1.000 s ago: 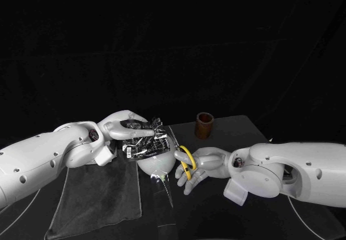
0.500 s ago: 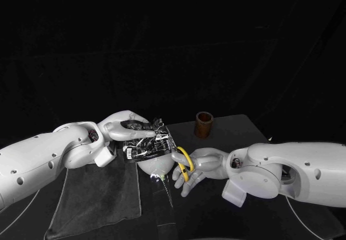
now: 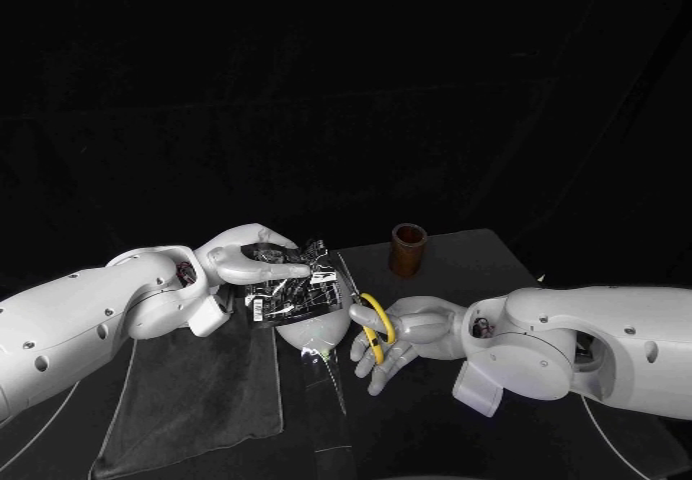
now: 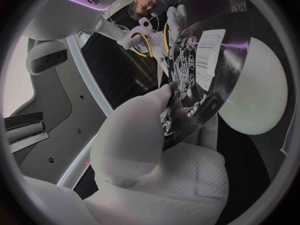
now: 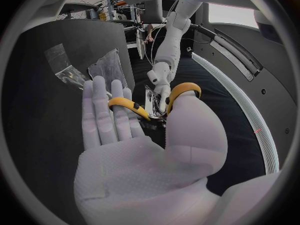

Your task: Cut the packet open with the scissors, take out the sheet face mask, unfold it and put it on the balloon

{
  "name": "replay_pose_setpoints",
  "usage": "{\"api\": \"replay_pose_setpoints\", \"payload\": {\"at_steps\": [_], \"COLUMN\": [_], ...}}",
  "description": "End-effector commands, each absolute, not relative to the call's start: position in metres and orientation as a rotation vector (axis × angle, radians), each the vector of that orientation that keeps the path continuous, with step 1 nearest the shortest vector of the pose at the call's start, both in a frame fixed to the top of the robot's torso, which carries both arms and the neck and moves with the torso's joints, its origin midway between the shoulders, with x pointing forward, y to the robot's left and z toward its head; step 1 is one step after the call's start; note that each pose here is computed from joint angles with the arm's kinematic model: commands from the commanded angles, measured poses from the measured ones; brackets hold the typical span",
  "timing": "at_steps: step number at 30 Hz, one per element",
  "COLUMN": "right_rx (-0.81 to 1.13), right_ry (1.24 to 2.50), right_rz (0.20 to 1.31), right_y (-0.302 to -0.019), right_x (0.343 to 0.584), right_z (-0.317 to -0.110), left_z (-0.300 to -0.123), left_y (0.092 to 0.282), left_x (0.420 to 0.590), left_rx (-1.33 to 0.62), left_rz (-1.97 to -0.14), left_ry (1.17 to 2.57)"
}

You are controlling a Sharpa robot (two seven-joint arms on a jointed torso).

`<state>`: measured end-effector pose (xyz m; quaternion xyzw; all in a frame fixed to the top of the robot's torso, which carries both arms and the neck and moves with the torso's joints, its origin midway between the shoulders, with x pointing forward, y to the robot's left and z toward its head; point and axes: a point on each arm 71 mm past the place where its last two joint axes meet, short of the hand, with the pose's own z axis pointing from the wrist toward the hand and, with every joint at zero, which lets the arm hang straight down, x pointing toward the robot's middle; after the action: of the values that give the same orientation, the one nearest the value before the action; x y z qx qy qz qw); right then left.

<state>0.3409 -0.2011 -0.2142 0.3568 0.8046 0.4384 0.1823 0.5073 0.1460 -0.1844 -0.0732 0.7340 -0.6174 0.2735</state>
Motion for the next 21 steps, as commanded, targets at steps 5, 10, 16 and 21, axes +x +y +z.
{"api": "replay_pose_setpoints", "payload": {"at_steps": [5,10,16,21], "right_rx": [0.965,0.954,0.947,0.944], "right_ry": [2.285,2.297,2.31,2.31], "right_rz": [1.297,1.313,1.332,1.344], "right_y": [-0.197,-0.193,-0.189,-0.187], "right_x": [0.342,0.341,0.339,0.338], "right_z": [-0.214,-0.213,-0.213,-0.212], "left_z": [-0.182,-0.182,-0.182,-0.182], "left_y": [0.142,0.142,0.142,0.142], "left_x": [0.503,0.502,0.502,0.502], "left_rx": [-0.179,-0.177,-0.176,-0.175], "left_rz": [-1.721,-1.727,-1.729,-1.732], "left_ry": [1.973,1.972,1.97,1.971]}}
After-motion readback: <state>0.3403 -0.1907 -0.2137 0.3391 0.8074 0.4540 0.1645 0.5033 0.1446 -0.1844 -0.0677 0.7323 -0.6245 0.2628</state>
